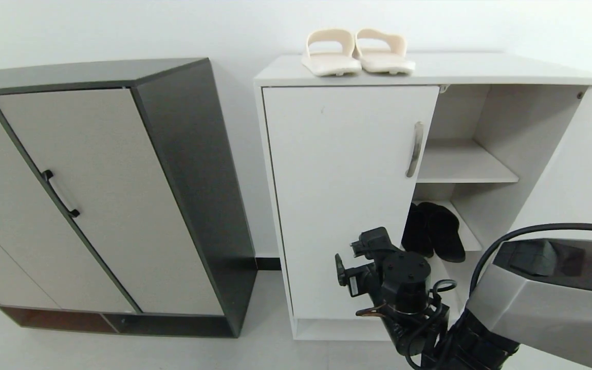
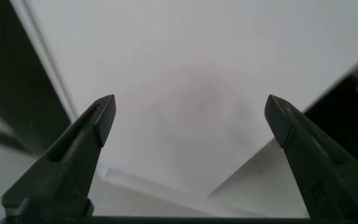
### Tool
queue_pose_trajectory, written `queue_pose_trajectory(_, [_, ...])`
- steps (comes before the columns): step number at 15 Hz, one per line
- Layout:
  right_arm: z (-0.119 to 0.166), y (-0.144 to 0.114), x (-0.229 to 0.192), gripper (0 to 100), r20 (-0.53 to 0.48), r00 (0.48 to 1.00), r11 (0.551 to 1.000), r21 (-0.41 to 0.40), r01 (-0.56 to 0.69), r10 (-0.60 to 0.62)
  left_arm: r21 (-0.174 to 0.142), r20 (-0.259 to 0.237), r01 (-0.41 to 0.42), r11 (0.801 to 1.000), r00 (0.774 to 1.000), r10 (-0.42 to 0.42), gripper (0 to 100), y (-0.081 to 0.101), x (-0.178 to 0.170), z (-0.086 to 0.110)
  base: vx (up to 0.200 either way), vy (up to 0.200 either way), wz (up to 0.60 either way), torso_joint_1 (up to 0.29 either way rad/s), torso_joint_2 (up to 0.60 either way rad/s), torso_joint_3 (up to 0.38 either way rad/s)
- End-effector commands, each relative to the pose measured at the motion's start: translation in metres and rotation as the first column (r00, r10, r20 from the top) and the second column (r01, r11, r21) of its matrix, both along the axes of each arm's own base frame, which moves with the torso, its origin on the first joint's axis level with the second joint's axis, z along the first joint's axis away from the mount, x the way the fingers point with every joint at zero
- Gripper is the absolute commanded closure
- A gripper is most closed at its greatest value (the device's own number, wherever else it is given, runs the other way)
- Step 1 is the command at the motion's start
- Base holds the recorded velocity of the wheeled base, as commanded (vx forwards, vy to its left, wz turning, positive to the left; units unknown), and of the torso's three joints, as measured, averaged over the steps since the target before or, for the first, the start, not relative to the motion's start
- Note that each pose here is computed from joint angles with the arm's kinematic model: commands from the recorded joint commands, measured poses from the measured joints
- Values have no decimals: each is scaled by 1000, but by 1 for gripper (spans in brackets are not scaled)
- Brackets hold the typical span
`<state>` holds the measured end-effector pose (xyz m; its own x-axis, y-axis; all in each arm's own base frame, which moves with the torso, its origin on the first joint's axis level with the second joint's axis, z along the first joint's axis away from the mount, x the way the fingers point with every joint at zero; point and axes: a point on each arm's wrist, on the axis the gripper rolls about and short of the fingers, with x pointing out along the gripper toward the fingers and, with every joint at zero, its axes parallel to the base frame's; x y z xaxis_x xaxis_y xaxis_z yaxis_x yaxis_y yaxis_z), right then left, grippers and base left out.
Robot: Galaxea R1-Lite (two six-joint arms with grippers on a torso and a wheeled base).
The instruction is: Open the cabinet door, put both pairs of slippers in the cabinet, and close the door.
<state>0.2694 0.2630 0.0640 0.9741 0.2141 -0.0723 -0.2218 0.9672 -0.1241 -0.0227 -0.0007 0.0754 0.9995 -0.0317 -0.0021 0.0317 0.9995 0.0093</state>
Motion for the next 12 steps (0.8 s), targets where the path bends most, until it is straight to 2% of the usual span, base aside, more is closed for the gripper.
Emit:
queue_pose_trajectory(1, [0, 1, -1, 0, -1, 1000, 1000, -2, -4, 4, 0, 2, 1, 1000, 1000, -1, 100, 0, 0, 0, 0, 0, 0, 46, -579, -369])
queue_pose_trajectory(6, [0, 1, -1, 0, -1, 1000, 1000, -2, -4, 4, 0, 2, 1, 1000, 1000, -1, 100, 0, 0, 0, 0, 0, 0, 90, -487, -339])
queue_pose_trajectory(12, [-2, 1, -1, 0, -3, 1000, 1000, -4, -4, 4, 0, 2, 1, 1000, 1000, -1, 100, 0, 0, 0, 0, 0, 0, 151, -475, -325])
